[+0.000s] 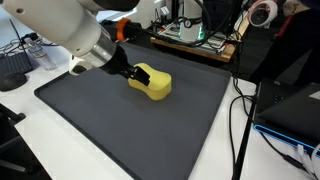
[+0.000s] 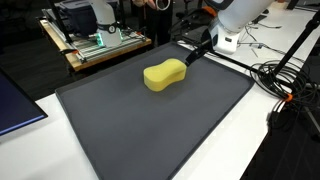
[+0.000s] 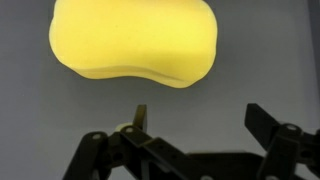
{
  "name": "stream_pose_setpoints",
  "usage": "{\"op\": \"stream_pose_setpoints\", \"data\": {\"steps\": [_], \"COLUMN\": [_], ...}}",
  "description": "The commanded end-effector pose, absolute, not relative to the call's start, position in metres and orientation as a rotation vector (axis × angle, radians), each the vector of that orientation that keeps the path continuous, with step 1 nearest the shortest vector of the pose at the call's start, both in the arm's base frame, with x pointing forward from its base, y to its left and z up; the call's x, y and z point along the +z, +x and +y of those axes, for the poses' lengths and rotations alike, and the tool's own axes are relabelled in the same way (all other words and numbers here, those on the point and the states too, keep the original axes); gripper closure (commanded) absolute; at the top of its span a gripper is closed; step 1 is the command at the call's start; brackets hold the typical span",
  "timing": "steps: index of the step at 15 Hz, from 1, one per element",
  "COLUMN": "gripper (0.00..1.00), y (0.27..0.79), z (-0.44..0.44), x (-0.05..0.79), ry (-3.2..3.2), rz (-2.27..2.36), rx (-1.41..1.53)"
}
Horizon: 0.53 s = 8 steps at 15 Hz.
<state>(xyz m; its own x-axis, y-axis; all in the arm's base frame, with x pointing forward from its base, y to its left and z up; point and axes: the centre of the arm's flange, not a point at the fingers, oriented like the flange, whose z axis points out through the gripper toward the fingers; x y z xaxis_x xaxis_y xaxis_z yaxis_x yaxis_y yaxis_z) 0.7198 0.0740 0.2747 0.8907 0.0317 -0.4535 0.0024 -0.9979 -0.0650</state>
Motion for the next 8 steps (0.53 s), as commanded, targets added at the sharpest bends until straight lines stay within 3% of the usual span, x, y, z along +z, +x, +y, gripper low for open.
{"op": "stream_pose_setpoints", "data": {"steps": [1,8], "gripper": [0.0,0.0], "y": [0.744,0.746], "z": [0.063,0.034], "x": [0.273,0.267], "ry": [-2.877,-2.768], "rz": [-0.076,0.076], "rx": [0.814,0.814]}}
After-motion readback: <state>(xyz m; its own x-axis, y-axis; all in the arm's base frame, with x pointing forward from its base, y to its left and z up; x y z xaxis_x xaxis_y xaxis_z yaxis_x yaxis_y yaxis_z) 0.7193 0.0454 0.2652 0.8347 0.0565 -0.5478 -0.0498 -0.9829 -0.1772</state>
